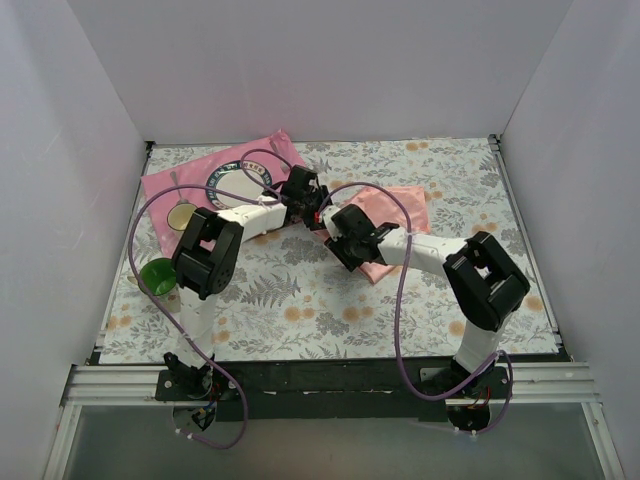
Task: Fold the napkin, place the utensils inside, and roll it up
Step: Roll the napkin with the utensil
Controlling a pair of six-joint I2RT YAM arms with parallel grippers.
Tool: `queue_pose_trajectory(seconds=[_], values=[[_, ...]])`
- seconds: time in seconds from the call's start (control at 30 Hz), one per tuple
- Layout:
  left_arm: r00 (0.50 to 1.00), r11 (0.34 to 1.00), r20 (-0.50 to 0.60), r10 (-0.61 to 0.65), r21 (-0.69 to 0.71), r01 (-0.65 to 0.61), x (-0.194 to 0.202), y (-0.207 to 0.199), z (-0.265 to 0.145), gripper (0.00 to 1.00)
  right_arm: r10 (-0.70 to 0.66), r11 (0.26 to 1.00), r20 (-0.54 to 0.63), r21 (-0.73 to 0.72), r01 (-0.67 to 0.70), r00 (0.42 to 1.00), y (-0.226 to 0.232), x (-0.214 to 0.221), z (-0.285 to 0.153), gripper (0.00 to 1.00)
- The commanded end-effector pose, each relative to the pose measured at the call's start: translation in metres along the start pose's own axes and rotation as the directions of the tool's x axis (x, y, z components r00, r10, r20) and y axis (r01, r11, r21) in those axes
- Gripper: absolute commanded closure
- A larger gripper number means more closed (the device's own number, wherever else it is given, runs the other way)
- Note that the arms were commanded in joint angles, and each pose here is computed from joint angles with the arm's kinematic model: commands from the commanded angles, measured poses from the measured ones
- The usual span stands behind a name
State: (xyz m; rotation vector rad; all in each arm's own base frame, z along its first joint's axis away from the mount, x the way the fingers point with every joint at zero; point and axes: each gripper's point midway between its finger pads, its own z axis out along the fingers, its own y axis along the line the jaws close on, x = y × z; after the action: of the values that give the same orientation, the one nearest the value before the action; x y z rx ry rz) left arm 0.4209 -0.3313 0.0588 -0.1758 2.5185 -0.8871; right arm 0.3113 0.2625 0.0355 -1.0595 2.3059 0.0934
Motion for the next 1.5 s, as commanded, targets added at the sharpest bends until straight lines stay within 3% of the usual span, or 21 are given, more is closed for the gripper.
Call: queue_pose_trajectory(seconds=[0.0, 0.2, 0.43, 0.57, 0.73, 0.97, 1.1, 1.47], values=[[0.997, 0.998, 0.081, -0.003, 0.065, -0.002, -0.028, -0.029, -0.038, 0.64, -0.071, 0.995, 0.022, 0.077, 0.069, 0.997, -0.003, -0.019, 0.000, 0.51], [0.990, 0.994, 0.100, -0.100, 0.064, 0.094, -0.040, -0.019, -0.052, 0.60, -0.089, 0.988, -0.022, 0.126, 0.091, 0.996, -0.007, -0.010, 0.010, 0.51], [0.971, 0.978, 0.121, -0.205, 0.058, 0.200, -0.038, 0.001, -0.069, 0.57, -0.100, 0.975, -0.064, 0.193, 0.111, 0.993, -0.017, 0.003, 0.017, 0.58], [0.966, 0.973, 0.128, -0.225, 0.087, 0.215, -0.031, 0.001, -0.081, 0.56, -0.114, 0.971, -0.064, 0.205, 0.125, 0.991, -0.016, 0.005, 0.018, 0.71], [0.956, 0.955, 0.084, -0.280, 0.130, 0.268, -0.014, 0.000, -0.086, 0.43, -0.114, 0.981, -0.046, 0.153, 0.120, 0.992, -0.005, -0.001, 0.019, 0.84], [0.911, 0.890, -0.062, -0.407, 0.197, 0.411, 0.023, 0.001, -0.074, 0.46, -0.069, 0.992, -0.013, 0.101, 0.070, 0.998, 0.004, -0.006, 0.015, 0.99], [0.896, 0.869, -0.130, -0.424, 0.219, 0.443, 0.041, -0.004, -0.066, 0.45, -0.027, 0.998, -0.003, 0.052, 0.028, 1.000, 0.006, -0.007, 0.017, 0.99], [0.866, 0.840, -0.123, -0.484, 0.213, 0.500, 0.057, 0.001, -0.052, 0.42, 0.133, 0.985, 0.041, -0.119, -0.127, 0.990, -0.001, -0.014, 0.012, 0.99]])
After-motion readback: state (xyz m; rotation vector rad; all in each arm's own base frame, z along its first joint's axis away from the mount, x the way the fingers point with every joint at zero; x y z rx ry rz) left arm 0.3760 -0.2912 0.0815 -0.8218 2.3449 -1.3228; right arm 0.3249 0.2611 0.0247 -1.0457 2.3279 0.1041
